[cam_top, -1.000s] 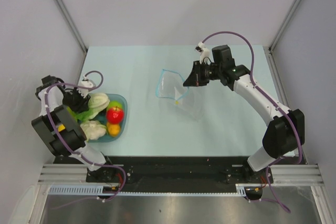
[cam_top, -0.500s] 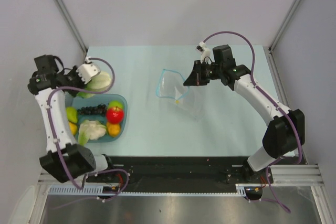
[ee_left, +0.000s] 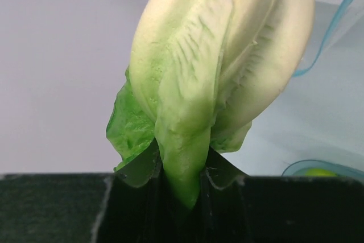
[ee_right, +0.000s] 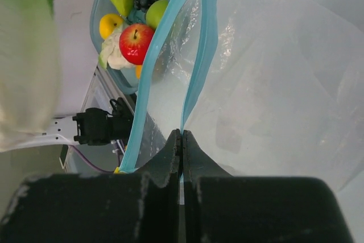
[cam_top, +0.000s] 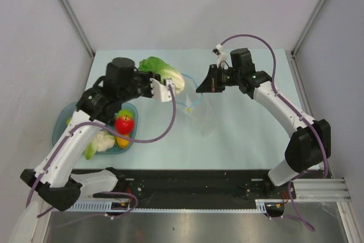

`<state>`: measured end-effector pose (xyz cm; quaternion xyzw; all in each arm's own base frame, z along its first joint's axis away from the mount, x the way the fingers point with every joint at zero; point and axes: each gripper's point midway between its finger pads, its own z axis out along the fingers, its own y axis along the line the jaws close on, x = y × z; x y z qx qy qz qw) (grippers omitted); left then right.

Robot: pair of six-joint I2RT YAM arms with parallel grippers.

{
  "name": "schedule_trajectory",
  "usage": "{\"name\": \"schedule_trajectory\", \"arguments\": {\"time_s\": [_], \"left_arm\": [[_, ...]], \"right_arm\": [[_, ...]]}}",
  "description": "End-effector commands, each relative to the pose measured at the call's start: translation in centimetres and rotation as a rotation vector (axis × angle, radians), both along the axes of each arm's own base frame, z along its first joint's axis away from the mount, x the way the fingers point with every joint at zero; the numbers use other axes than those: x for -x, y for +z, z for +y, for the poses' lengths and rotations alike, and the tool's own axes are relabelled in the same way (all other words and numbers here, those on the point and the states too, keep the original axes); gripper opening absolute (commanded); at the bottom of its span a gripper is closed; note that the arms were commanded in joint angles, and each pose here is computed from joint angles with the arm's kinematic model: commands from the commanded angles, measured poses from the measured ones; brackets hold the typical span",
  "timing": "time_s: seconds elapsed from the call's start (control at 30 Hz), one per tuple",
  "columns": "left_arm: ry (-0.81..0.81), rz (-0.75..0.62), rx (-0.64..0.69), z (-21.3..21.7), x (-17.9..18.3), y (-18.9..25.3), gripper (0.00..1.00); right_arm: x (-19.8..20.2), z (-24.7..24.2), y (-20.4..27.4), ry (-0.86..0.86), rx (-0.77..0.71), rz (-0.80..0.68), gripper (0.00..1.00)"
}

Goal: Place the food in the zip-top bag and seal the zipper
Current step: Place the fake vegetable in the zipper food storage bag.

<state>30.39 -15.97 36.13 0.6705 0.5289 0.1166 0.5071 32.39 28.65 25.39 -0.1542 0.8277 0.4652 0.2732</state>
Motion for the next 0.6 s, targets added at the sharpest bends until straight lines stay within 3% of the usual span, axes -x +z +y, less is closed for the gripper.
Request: {"name": "schedule_trajectory", "arguments": {"time_s": [0.0, 0.13, 0.27, 0.57], "left_arm": [[0.059, -0.119, -0.175, -0.9, -1.8, -1.3, 0.0], [0.028, -0.129, -0.285, -2.7, -1.8, -4.0, 0.0], [0.103, -0.103, -0.348, -3.8, -2.3, -6.0, 0.0], [0.102, 0.003, -0.293, -8.3, 0.6, -7.5, 0.0]], "right_arm": [[0.9, 0.3, 3.1, 0.022, -0.063, -0.072, 0.0], [1.3, 0.1, 4.1, 0.016, -0.081, -0.086, 0.0], [1.9, 0.6, 4.9, 0.033, -0.111, -0.09, 0.0], [1.8, 2.0, 4.4, 0.038, -0.114, -0.07, 0.0]]}}
